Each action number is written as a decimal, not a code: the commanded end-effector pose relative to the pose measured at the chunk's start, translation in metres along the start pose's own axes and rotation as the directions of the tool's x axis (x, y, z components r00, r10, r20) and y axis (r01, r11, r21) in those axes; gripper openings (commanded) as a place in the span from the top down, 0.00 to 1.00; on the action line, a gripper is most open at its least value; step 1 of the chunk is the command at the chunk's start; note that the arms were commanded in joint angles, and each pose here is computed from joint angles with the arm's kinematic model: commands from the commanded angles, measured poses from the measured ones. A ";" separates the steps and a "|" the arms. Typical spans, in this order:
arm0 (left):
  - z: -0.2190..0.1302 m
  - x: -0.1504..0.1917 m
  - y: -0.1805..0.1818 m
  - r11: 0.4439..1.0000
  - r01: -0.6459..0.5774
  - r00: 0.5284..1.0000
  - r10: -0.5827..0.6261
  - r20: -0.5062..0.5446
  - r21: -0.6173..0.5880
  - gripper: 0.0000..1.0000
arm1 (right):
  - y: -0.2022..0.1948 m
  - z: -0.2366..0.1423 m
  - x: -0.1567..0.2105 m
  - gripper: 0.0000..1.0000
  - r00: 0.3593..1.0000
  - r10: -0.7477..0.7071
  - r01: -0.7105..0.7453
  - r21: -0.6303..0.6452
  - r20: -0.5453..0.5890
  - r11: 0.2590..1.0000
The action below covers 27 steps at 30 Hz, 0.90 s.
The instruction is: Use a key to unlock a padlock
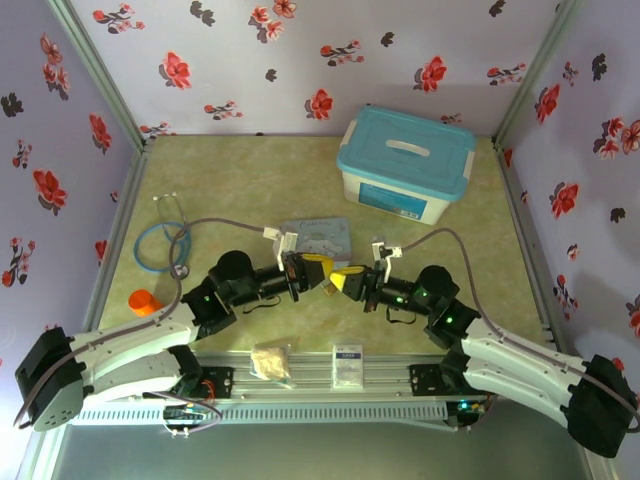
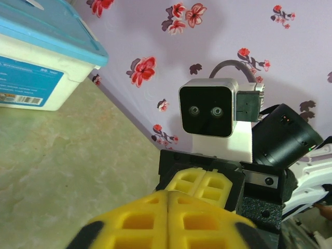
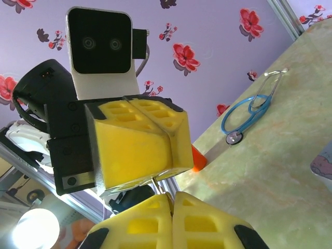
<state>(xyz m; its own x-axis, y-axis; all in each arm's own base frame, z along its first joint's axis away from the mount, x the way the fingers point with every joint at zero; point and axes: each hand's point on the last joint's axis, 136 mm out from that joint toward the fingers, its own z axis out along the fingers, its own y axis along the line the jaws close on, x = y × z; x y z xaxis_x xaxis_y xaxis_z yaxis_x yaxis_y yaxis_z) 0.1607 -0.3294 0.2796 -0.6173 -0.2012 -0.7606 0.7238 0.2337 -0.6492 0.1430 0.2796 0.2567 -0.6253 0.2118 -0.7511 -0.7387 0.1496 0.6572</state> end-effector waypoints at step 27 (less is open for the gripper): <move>0.046 0.045 0.087 0.600 0.800 0.586 -0.780 0.218 -0.005 0.48 | -0.062 -0.002 0.008 1.00 0.450 -0.708 0.850 0.504 -0.544 0.154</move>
<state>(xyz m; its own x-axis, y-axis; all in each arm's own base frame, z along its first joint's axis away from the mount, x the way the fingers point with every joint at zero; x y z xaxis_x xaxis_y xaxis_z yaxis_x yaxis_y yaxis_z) 0.2110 -0.3585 0.1682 -0.8623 -0.5063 -0.0089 -0.0573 0.1152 -0.9917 0.1746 0.2684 0.1811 0.0497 -0.5463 -0.8361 -0.6034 0.6507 -0.4611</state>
